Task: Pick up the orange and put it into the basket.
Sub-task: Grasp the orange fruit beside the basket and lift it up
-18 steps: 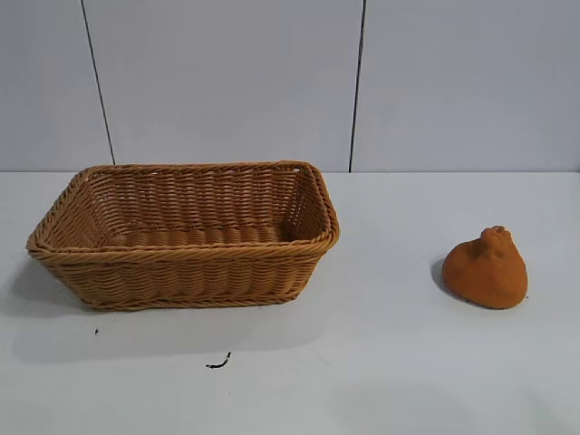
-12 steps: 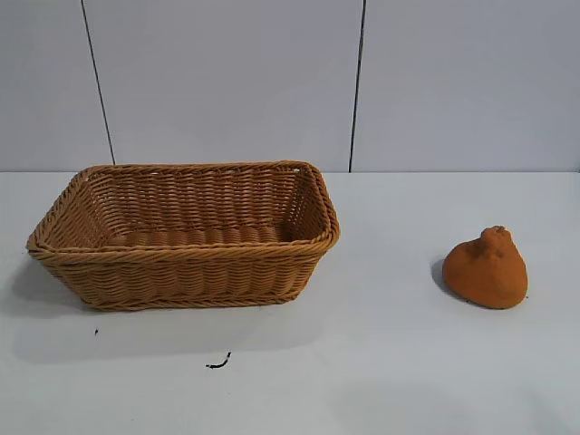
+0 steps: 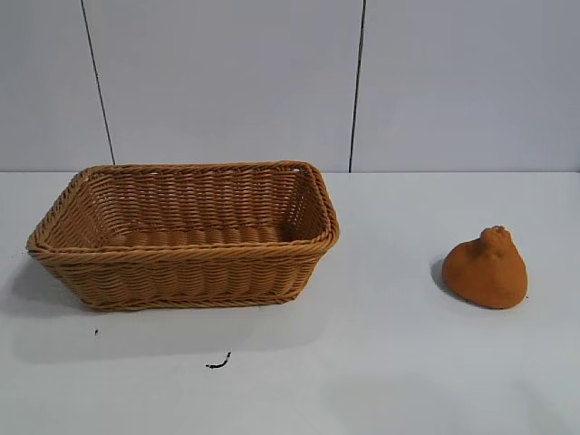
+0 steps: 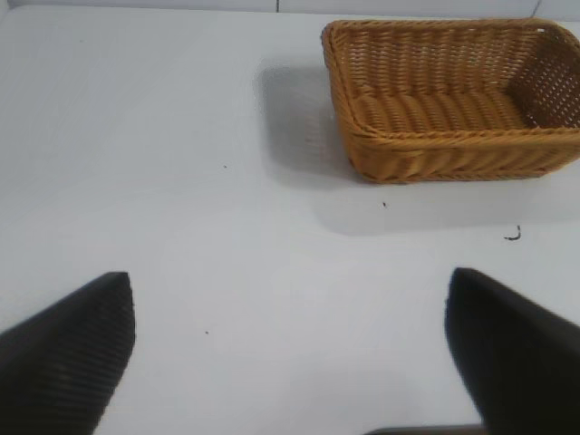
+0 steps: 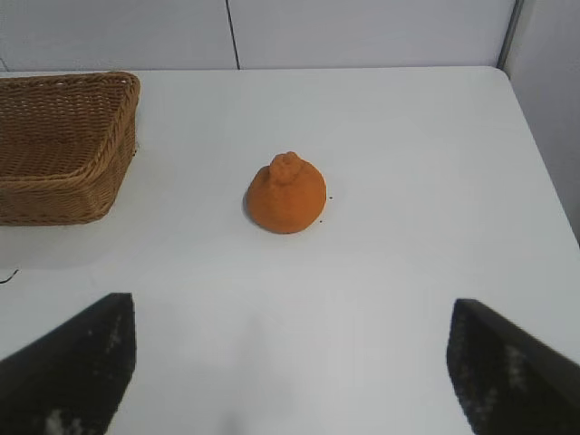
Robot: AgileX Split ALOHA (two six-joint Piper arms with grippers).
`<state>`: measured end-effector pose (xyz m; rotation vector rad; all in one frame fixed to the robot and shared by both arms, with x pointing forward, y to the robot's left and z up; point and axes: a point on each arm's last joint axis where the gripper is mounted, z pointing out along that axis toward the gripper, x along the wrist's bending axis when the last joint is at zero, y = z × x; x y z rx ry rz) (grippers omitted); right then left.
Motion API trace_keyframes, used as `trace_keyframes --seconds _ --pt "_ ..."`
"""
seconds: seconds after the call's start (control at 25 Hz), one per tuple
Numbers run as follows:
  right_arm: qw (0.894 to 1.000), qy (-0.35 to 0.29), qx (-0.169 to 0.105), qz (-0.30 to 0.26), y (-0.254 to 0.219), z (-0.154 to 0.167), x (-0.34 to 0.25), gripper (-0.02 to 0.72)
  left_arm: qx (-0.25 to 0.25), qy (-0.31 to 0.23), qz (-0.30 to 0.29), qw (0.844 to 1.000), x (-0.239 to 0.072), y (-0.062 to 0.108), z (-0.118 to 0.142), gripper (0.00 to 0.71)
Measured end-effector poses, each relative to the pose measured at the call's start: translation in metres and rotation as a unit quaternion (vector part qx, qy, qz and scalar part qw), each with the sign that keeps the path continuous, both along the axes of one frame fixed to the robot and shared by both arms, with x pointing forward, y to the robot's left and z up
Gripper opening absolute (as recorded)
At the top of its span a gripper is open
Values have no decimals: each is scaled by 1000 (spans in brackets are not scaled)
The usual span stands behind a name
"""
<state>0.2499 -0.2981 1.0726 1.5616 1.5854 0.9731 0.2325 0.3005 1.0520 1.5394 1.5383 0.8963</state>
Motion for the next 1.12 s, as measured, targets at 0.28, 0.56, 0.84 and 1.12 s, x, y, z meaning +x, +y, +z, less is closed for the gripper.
trace_keyframes --seconds 0.28,0.56,0.84,1.12 --pt "993 118 7 -3 4 43 75 638 0 0 0 1000 0 0 0 666" --pt "978 209 21 3 12 70 176 638 0 0 0 1000 0 0 0 666" --pt "959 280 24 26 20 63 270 638 0 0 0 1000 0 0 0 666" --pt "930 363 38 34 26 8 337 638 0 0 0 1000 0 0 0 666"
